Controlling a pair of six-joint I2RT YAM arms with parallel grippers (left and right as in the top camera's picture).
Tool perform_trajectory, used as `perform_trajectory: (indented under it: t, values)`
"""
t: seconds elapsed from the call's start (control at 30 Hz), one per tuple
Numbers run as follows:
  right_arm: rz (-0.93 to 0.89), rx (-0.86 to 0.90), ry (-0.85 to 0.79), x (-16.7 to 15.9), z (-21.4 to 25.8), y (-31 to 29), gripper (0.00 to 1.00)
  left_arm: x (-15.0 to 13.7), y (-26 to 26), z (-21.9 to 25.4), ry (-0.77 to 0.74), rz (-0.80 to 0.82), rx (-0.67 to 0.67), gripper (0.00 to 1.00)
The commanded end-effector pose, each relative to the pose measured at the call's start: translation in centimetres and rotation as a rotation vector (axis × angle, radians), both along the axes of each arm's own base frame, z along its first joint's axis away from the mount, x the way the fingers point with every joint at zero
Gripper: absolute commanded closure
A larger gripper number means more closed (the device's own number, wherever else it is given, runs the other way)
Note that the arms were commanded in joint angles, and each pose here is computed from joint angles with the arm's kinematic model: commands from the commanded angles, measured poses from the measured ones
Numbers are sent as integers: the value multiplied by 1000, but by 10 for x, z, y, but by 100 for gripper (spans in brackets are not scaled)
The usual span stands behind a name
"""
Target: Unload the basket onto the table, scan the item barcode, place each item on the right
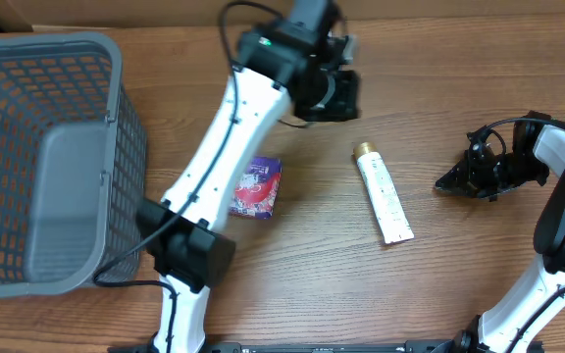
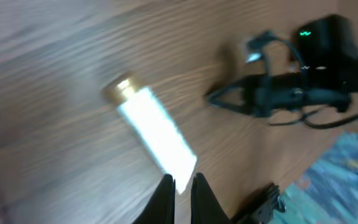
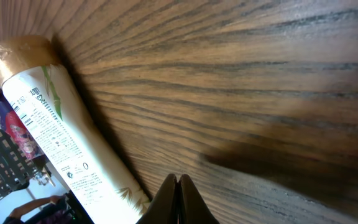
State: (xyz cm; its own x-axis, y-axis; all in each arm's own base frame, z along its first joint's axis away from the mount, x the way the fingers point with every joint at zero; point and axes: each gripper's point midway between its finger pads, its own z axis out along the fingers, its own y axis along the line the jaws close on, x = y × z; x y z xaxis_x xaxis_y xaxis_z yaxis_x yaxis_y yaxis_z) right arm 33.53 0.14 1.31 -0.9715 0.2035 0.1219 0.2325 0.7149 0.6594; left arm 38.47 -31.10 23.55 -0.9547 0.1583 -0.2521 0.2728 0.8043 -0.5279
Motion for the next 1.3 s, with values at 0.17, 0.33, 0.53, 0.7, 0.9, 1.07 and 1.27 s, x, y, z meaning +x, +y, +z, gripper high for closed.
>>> perform_trajectory:
  t: [0.17,0.33,0.53,0.7,0.9,1.07,1.27]
  values:
    - [-6,12,-25,0,10,3,96,-10,-53,-58,92,-38,-73,96]
    - [-8,23,-20,-1,11,4,96,-2,-70,-94,102,-33,-168,95]
    - [-11,39,-15,-2,13,7,96,14,-87,-108,73,13,-312,95]
    - [-8,52,-13,-2,15,10,96,16,-78,-137,118,61,-370,95]
    - [16,64,-9,-3,16,21,96,14,-57,-168,175,127,-394,95]
    - [47,63,-7,-4,16,31,96,13,-49,-180,179,147,-375,96]
    - [80,50,-2,-6,15,39,95,13,-46,-187,173,166,-354,96]
